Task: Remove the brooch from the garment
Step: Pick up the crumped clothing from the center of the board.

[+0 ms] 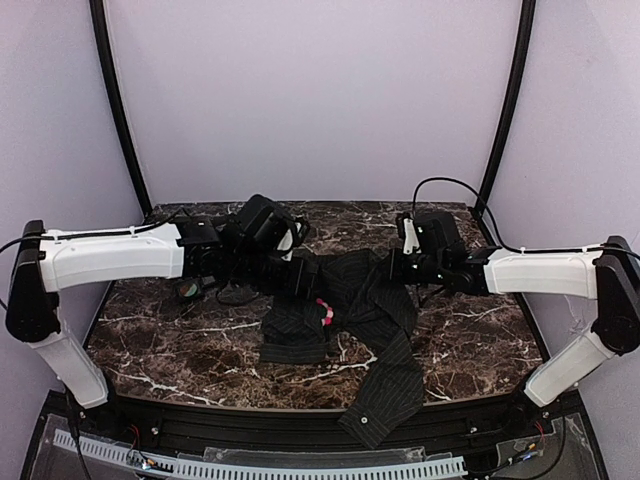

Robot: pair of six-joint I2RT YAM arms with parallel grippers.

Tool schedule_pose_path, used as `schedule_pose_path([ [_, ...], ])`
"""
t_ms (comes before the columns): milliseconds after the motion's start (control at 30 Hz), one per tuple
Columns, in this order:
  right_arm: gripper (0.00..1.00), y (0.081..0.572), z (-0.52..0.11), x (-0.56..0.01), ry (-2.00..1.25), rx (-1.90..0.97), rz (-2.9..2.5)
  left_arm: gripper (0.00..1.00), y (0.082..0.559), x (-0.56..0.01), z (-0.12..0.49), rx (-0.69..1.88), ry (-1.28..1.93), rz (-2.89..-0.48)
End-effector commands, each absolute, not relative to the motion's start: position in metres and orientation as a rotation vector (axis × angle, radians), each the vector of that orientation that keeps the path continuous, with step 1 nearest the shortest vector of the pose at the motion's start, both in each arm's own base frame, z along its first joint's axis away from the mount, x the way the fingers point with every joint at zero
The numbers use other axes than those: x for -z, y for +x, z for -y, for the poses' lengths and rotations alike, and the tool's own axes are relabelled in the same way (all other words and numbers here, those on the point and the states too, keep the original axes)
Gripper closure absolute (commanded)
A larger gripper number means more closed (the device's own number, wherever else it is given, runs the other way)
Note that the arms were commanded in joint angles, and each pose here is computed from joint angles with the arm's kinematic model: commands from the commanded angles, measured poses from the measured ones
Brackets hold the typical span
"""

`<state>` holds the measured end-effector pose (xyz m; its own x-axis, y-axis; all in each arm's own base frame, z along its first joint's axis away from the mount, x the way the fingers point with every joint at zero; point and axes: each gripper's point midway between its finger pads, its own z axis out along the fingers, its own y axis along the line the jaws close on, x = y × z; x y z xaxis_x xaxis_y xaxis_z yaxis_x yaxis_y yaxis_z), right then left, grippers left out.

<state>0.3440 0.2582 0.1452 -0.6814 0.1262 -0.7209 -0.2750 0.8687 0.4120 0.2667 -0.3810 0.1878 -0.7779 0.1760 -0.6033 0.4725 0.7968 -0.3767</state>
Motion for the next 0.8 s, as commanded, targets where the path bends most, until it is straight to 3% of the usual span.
schedule_pose_path([
  [0, 1.0, 0.348, -0.262, -0.149, -0.098, -0.678, -2.204, 0.2, 0.242, -0.149, 0.382, 0.751, 0.389, -2.61],
  [200, 1.0, 0.347, -0.263, -0.15, -0.104, -0.684, -2.2, 0.18, 0.244, -0.127, 0.385, 0.691, 0.388, -2.654],
  [300, 1.0, 0.347, -0.26, -0.151, -0.099, -0.669, -2.198, 0.25, 0.243, -0.115, 0.391, 0.685, 0.404, -2.681],
  [433, 1.0, 0.347, -0.256, -0.153, -0.091, -0.651, -2.188, 0.49, 0.247, -0.102, 0.386, 0.618, 0.399, -2.694],
  [500, 1.0, 0.346, -0.253, -0.156, -0.085, -0.642, -2.184, 0.74, 0.248, -0.1, 0.384, 0.593, 0.404, -2.695],
  [567, 1.0, 0.346, -0.248, -0.161, -0.077, -0.617, -2.175, 0.88, 0.247, -0.104, 0.381, 0.585, 0.433, -2.684],
  [633, 1.0, 0.345, -0.238, -0.174, -0.071, -0.57, -2.149, 0.96, 0.245, -0.116, 0.376, 0.579, 0.5, -2.651],
  [767, 1.0, 0.336, -0.211, -0.215, -0.07, -0.476, -2.086, 0.99, 0.246, -0.151, 0.345, 0.56, 0.597, -2.568],
])
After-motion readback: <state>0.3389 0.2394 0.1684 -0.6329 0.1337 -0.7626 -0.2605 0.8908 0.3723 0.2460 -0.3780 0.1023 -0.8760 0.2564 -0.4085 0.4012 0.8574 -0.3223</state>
